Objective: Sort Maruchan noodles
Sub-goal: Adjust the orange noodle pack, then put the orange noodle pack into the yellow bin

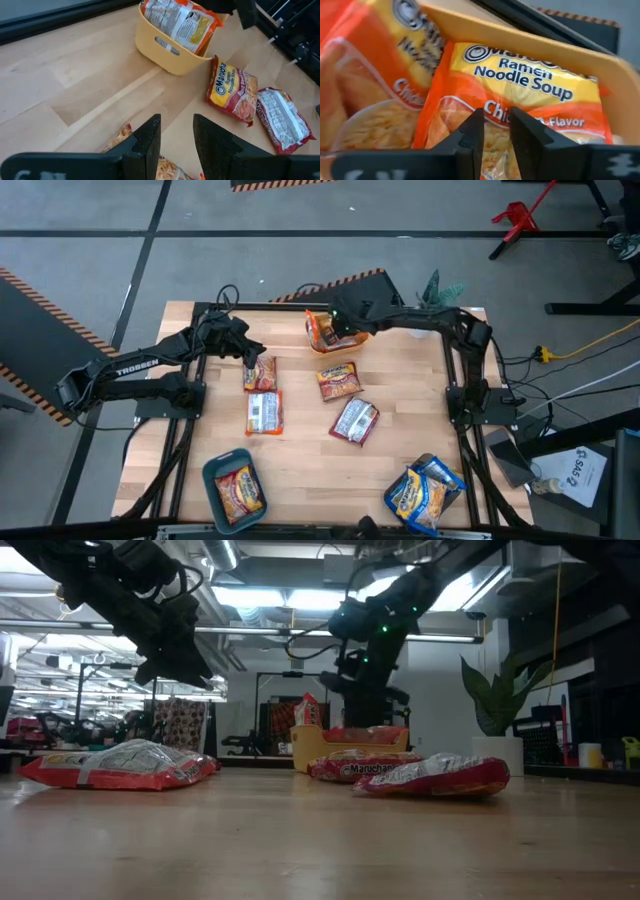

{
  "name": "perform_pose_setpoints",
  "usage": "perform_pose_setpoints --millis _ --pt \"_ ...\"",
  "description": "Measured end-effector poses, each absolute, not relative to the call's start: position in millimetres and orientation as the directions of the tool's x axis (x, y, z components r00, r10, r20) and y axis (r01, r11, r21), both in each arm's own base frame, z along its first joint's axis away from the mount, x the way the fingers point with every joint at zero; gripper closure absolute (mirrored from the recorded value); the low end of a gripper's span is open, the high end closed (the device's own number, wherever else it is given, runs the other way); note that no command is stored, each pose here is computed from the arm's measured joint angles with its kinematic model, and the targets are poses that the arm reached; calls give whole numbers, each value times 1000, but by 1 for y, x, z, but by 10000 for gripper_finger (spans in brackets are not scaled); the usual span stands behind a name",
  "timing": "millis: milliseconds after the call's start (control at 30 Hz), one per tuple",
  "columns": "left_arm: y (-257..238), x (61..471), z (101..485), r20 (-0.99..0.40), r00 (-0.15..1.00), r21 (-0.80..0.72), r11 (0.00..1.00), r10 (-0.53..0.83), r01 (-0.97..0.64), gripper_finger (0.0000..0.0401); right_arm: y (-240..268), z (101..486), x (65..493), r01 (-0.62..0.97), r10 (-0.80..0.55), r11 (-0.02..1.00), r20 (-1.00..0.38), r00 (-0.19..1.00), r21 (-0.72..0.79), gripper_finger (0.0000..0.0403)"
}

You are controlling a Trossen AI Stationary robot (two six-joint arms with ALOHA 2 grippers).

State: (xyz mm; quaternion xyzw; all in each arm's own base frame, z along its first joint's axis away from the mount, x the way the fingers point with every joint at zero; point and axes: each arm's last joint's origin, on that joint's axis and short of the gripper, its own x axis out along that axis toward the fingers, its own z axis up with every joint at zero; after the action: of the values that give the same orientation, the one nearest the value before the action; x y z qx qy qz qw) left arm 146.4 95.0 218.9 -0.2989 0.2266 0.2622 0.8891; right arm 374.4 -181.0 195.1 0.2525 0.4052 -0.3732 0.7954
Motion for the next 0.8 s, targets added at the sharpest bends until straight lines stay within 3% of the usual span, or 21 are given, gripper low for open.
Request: perform_pose_setpoints --millis 100,367,567,700,800 --pt "95 146 219 -560 760 -415 681 331 -603 291 -175 189 379 773 -363 610 -806 467 173 332" --pt "95 147 219 -558 768 -440 672 315 -596 291 -162 199 384 738 -357 662 -809 466 134 347" --pt "86 145 213 -590 801 -540 691 95 -480 291 -150 274 378 673 -382 711 -690 615 206 347" --pt "70 142 205 -632 765 -583 727 -124 -364 300 -124 290 378 571 -271 775 -673 688 272 347" --pt "54 145 202 -669 713 -560 775 -213 -294 319 -98 293 385 471 -144 811 -663 734 346 347"
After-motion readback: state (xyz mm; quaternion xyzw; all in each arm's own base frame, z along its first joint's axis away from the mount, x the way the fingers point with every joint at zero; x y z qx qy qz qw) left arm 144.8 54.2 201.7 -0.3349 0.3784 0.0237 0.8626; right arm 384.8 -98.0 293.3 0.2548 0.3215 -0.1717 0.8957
